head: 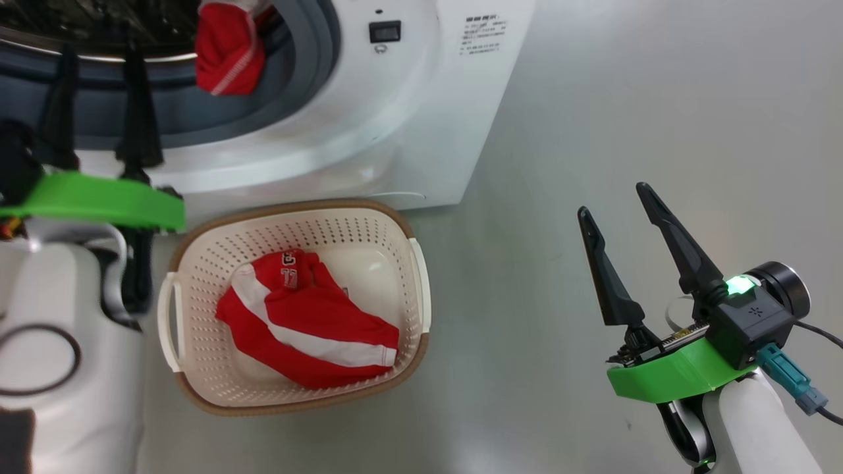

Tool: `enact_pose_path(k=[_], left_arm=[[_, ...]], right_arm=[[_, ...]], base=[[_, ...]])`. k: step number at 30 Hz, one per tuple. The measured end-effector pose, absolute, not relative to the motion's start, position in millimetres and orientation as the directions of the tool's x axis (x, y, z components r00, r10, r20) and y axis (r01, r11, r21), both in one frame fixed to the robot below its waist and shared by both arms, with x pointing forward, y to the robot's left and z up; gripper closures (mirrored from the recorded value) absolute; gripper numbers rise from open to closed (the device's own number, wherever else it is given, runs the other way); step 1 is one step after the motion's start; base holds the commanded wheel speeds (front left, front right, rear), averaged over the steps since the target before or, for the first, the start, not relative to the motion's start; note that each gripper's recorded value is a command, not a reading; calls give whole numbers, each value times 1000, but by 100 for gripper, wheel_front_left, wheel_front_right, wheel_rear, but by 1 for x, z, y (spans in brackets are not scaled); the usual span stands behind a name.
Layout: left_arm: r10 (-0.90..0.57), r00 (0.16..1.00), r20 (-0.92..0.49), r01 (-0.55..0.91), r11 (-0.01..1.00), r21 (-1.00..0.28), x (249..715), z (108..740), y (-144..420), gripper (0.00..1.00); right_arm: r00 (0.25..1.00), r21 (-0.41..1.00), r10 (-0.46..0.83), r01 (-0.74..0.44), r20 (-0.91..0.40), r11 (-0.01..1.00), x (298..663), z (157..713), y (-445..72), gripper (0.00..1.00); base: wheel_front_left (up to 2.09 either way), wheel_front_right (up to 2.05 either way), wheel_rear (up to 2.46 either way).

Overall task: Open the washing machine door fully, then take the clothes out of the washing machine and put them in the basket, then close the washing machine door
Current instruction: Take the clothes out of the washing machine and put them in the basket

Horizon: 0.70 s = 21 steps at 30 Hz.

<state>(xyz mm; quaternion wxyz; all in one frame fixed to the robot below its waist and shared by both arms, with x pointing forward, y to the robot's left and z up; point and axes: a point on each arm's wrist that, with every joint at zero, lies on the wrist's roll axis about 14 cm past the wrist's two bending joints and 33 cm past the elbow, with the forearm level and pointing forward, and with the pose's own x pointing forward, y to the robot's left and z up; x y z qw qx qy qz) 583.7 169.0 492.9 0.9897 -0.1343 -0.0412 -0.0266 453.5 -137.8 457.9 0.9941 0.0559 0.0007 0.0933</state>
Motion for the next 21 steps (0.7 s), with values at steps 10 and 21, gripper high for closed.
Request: enact_pose_path(k=[10,21], left_arm=[[-93,995,-49,75,955,-285,625,457,151,0],[-139,944,-299,6,914,-405,650,414,139,0]], right_arm=[[985,96,170,-168,-14,981,461,446,-145,0],[985,99,167,-163,-40,982,463,436,-147,0]], base=[[0,0,0],[0,0,0]])
